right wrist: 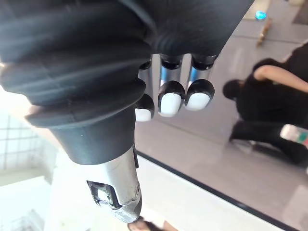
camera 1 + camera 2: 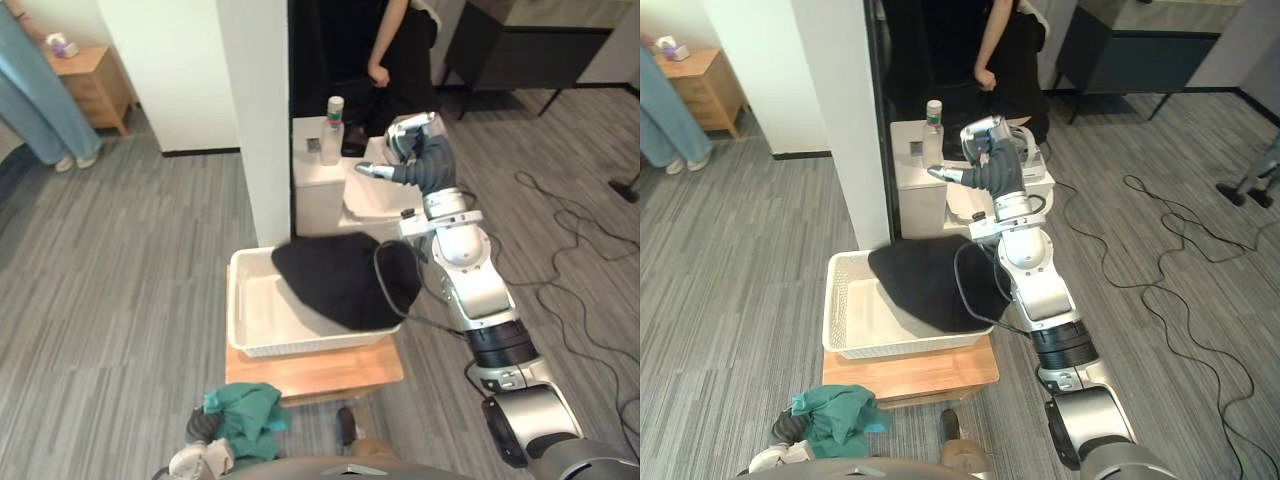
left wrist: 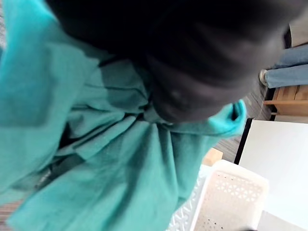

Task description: Tidy the bed and pick cloth on bed and put in laundry

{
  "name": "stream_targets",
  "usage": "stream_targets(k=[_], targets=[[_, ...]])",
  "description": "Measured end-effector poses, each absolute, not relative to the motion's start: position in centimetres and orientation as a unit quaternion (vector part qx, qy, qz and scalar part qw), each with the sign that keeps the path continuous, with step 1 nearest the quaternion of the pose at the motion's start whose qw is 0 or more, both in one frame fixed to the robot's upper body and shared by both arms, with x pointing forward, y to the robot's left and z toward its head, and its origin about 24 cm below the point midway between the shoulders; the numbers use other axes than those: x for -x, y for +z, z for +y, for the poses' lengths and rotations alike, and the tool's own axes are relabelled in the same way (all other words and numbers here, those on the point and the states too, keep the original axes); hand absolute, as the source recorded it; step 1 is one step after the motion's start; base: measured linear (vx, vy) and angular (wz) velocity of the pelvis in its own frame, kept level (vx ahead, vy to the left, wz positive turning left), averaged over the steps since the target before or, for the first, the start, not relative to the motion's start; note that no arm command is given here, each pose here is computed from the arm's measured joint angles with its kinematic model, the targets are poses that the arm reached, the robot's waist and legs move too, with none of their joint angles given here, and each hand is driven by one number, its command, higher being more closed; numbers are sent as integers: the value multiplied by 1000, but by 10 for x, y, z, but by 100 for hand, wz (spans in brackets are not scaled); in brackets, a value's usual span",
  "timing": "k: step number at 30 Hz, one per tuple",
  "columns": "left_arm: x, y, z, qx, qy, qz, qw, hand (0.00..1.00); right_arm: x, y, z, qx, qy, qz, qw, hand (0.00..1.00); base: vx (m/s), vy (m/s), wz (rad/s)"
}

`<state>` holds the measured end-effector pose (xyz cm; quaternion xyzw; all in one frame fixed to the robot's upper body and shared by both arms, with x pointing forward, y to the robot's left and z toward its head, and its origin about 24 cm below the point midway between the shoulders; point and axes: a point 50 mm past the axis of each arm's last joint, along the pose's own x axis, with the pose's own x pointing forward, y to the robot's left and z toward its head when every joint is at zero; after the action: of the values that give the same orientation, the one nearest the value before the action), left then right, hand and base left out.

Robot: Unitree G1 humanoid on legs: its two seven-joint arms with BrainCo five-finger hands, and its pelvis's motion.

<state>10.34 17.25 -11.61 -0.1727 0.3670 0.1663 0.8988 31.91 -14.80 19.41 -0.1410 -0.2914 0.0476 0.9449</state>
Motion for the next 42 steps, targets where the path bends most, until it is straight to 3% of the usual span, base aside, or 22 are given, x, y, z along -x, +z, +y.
stream_targets(k=[9, 10, 19, 25, 29, 34, 37, 39, 42], targets=[[-139, -87, 178, 185, 149, 278, 931, 100, -345, 111, -149, 154, 27, -94, 983, 100, -53, -20, 14], [-144, -84, 179, 183, 146, 268, 935, 100, -344, 103, -152, 149, 20, -76, 986, 0, -2, -3, 15], [-167, -57, 192, 187, 156, 195, 950, 100, -304, 36, -178, 115, -38, 35, 992, 0, 7, 8, 4], [-198, 17, 245, 178, 224, 8, 958, 100, -245, -4, -233, 89, -150, 110, 978, 0, -70, 3, 2], [-230, 86, 274, 153, 217, -148, 953, 100, -203, -43, -253, 104, -192, 202, 955, 0, -37, -20, 0], [-258, 180, 300, 135, 198, -321, 916, 100, -129, -103, -255, 78, -225, 357, 903, 0, 13, -11, -15], [-272, 213, 310, 128, 211, -365, 898, 100, -97, -124, -248, 64, -228, 419, 876, 0, 16, 3, -13], [-278, 212, 298, 157, 209, -371, 891, 100, -72, -139, -240, 47, -232, 468, 851, 0, 0, 0, 0], [-278, 176, 239, 182, 172, -331, 910, 100, -26, -157, -224, 0, -262, 540, 800, 0, 0, 0, 0]])
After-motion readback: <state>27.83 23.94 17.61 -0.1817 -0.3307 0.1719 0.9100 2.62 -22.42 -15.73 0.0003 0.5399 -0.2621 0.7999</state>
